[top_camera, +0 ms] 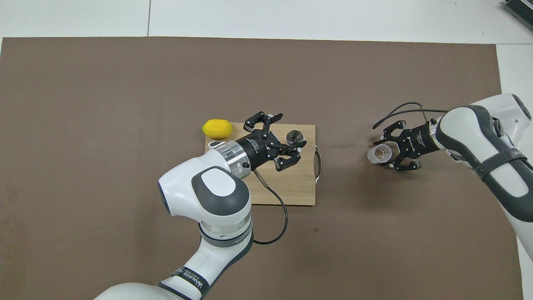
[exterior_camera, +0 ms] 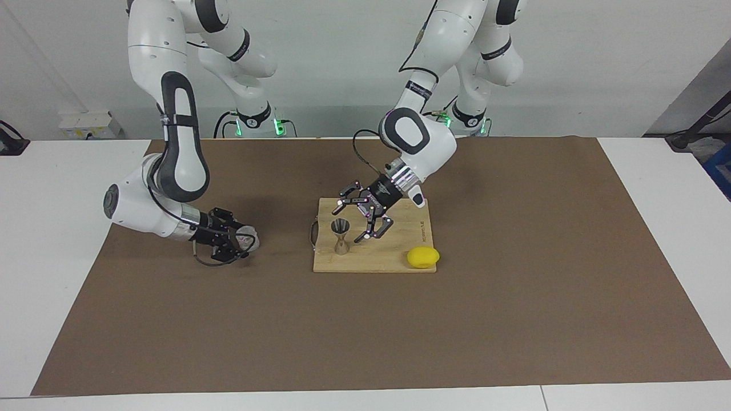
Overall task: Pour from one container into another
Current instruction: 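Lift the glass with the right gripper while the left gripper withdraws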
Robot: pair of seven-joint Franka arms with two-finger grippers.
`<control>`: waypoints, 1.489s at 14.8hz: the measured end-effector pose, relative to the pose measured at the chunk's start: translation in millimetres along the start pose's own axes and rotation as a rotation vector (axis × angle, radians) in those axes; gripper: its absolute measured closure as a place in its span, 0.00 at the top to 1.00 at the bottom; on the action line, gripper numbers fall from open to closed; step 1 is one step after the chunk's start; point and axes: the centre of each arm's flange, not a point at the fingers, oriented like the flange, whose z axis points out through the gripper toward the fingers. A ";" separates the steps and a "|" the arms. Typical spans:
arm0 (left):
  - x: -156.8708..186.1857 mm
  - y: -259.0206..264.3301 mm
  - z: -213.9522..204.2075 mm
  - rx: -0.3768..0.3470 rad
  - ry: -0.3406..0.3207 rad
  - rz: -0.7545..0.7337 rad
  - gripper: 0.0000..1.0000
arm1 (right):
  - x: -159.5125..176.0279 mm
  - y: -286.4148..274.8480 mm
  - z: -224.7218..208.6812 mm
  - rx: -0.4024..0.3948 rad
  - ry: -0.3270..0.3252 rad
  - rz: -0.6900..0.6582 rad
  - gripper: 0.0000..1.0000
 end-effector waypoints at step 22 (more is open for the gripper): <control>-94.7 226.9 -218.9 -0.115 0.582 1.072 1.00 | -216.4 -82.0 -12.1 0.157 0.190 0.187 0.50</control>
